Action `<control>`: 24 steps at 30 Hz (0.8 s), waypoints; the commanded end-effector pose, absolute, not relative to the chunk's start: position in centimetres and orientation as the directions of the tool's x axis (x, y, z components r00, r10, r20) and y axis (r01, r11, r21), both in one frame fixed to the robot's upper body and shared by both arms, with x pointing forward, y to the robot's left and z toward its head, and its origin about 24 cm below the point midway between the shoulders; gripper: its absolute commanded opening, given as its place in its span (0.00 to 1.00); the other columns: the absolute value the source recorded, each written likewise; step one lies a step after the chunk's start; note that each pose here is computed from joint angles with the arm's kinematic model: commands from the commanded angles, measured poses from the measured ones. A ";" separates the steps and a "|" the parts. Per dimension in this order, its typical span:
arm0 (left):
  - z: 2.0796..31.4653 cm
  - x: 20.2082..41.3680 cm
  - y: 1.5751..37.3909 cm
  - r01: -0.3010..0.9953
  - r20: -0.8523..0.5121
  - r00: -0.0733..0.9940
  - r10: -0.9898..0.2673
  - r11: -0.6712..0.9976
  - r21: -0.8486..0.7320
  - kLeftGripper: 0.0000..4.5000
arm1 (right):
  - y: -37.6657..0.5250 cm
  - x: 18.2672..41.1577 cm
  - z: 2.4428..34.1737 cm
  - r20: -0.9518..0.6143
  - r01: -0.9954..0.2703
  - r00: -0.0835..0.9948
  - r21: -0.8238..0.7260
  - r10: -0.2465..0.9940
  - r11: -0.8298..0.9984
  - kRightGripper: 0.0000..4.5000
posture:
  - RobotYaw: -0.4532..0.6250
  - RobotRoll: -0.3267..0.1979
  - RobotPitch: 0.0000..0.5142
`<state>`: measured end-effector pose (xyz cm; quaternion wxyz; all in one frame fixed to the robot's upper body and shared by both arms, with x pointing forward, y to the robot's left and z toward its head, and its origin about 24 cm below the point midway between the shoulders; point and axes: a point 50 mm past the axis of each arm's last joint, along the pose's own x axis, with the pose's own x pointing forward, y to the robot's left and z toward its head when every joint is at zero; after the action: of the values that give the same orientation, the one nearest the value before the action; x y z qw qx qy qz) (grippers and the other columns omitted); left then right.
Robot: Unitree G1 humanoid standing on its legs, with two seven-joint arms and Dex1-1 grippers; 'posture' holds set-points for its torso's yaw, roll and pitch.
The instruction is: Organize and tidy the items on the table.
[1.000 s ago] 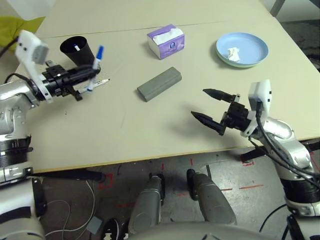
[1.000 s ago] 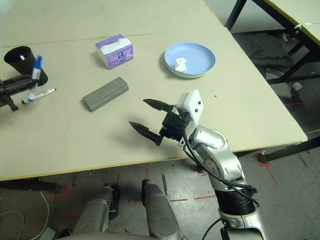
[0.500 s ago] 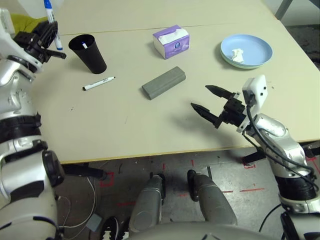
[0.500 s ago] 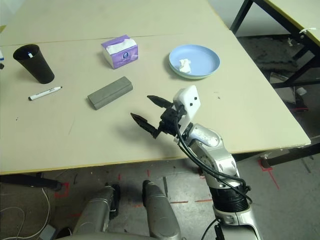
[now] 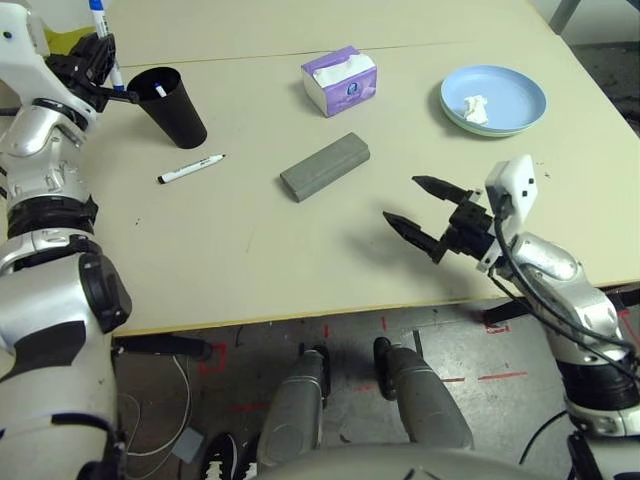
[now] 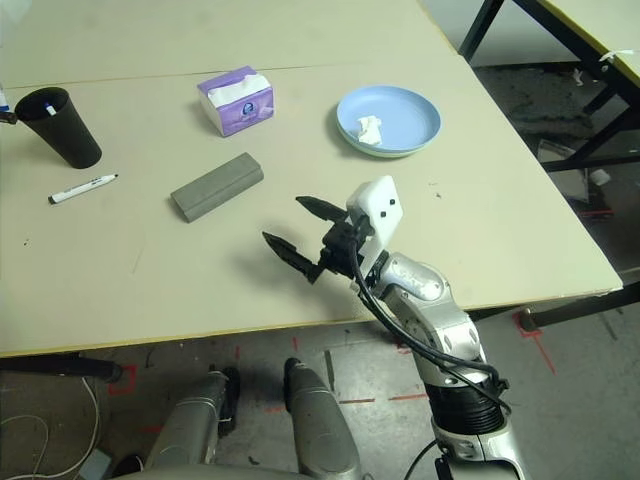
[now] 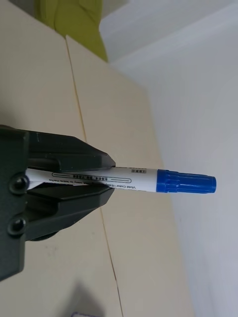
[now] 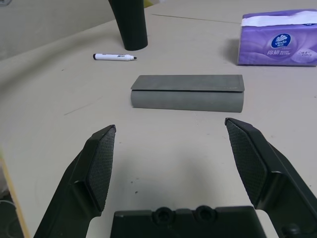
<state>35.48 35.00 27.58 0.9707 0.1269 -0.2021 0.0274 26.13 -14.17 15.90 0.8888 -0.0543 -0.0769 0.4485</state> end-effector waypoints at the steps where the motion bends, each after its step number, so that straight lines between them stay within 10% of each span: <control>1: 27.5 35.5 35.1 -0.122 0.400 0.916 0.017 0.963 0.239 0.06 | -14.3 25.7 16.1 0.082 -0.792 0.582 -0.169 0.809 0.586 1.00 | 0.27 0.62 0.48; 24: 27.0 36.6 34.3 -0.149 0.358 0.932 0.054 0.959 0.243 0.06 | -14.3 25.5 16.4 0.087 -0.791 0.582 -0.168 0.808 0.588 1.00 | 0.25 0.62 0.48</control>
<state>36.52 34.22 26.95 0.9733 0.1270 -0.1843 0.0506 25.84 -14.52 16.34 0.8907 -0.0596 -0.0754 0.4444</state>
